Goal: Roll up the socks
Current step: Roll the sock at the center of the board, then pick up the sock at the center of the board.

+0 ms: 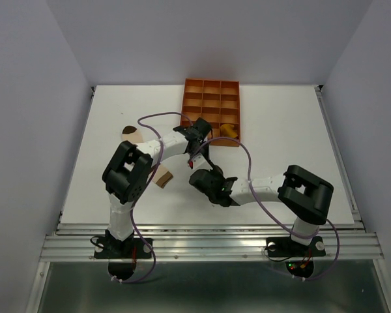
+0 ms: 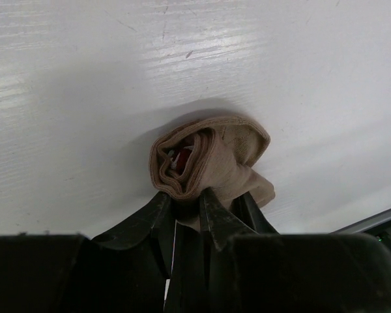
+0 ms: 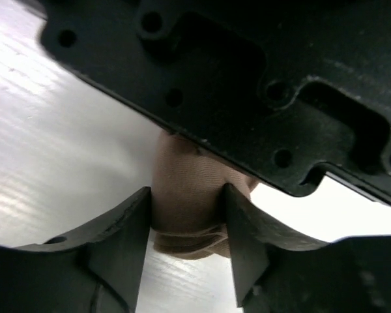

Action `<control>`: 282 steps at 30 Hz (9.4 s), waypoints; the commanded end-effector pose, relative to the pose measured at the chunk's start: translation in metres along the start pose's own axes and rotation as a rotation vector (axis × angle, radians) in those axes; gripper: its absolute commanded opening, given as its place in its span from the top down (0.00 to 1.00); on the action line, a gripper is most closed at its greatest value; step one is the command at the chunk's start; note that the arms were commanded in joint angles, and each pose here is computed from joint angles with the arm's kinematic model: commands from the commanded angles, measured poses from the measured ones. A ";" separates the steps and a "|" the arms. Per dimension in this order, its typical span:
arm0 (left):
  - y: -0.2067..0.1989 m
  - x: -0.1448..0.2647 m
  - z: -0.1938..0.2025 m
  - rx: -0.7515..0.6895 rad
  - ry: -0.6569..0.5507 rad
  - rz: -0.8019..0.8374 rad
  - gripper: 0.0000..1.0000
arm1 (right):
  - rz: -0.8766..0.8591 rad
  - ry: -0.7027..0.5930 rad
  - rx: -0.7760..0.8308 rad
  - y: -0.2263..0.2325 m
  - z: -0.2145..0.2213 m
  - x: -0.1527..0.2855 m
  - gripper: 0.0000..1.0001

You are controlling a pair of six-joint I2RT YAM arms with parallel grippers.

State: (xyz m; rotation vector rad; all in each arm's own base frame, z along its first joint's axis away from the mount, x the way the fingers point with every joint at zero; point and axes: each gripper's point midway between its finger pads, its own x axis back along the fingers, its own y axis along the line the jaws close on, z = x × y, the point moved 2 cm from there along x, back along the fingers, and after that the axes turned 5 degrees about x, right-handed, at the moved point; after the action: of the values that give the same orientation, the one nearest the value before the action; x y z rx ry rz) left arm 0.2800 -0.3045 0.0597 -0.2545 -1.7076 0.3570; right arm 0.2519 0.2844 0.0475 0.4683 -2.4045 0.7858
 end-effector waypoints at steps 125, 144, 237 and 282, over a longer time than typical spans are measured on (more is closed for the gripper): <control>0.005 -0.029 0.001 -0.052 -0.089 -0.080 0.78 | -0.429 0.058 -0.565 -0.066 -0.009 0.011 0.34; 0.002 -0.026 0.003 -0.074 -0.059 -0.104 0.78 | -0.100 -0.102 -0.284 -0.070 -0.038 0.020 0.35; -0.022 0.042 -0.056 0.051 -0.202 0.163 0.51 | -0.149 0.030 -0.472 -0.024 0.020 0.013 0.99; 0.064 0.108 -0.217 -0.062 -0.567 -0.037 0.54 | 0.141 -0.488 -0.366 -0.216 -0.173 -0.015 0.99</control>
State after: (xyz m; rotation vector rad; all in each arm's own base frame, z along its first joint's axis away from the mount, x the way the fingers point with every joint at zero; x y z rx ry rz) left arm 0.4564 -0.1945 0.1597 -0.1406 -2.2115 0.5309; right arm 0.4123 0.2187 0.2151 0.3018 -2.8823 0.2295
